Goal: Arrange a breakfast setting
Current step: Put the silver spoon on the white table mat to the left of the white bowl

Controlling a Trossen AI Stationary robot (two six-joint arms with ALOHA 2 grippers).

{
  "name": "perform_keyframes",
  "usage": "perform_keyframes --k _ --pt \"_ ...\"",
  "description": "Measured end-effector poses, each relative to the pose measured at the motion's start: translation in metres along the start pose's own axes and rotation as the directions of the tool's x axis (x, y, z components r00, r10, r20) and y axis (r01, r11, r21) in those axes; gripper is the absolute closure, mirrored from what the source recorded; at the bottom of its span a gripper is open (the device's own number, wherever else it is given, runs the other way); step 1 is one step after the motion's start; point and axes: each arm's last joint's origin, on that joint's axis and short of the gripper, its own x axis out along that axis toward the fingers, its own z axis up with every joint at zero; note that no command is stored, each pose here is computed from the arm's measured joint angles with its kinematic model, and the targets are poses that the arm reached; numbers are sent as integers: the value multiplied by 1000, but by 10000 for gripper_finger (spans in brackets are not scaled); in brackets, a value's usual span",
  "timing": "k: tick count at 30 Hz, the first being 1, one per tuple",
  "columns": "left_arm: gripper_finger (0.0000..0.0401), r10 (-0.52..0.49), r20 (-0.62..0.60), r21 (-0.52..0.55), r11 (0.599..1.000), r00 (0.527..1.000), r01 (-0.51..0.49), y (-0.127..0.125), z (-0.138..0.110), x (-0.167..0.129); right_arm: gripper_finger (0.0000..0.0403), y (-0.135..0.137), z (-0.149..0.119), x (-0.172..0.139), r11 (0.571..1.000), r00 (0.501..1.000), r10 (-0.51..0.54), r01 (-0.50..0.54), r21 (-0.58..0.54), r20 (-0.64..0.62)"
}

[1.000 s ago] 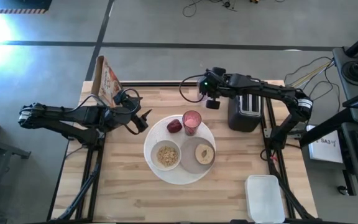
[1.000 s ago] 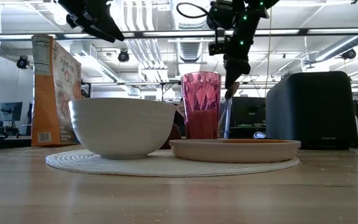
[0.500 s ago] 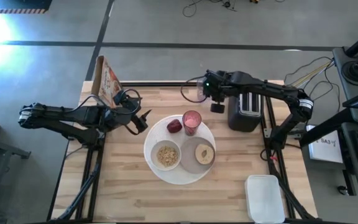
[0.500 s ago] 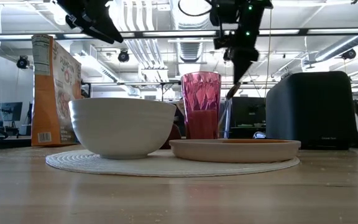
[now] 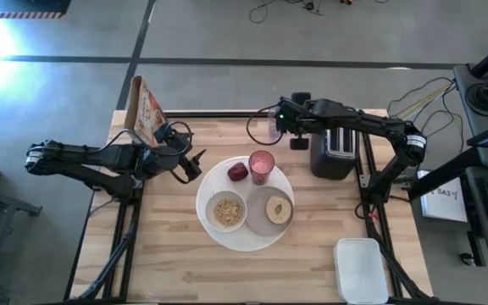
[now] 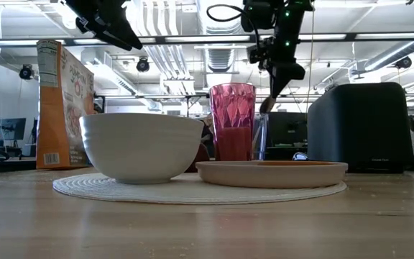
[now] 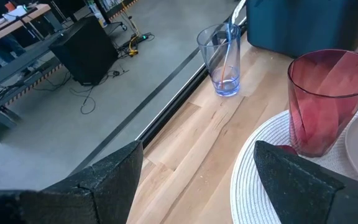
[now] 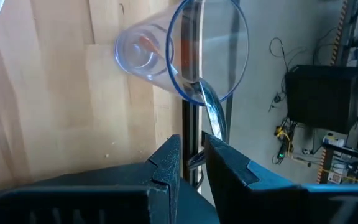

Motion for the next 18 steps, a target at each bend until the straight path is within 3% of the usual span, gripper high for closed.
perform_keyframes --k 13,18 --pt "111 2 -1 -1 1000 1000 -2 0 0 0 339 6 -2 -8 1000 1000 18 -18 -16 -11" --pt "111 2 -1 -3 1000 1000 -2 0 0 0 339 6 -2 -5 997 999 -7 5 -74 -35"
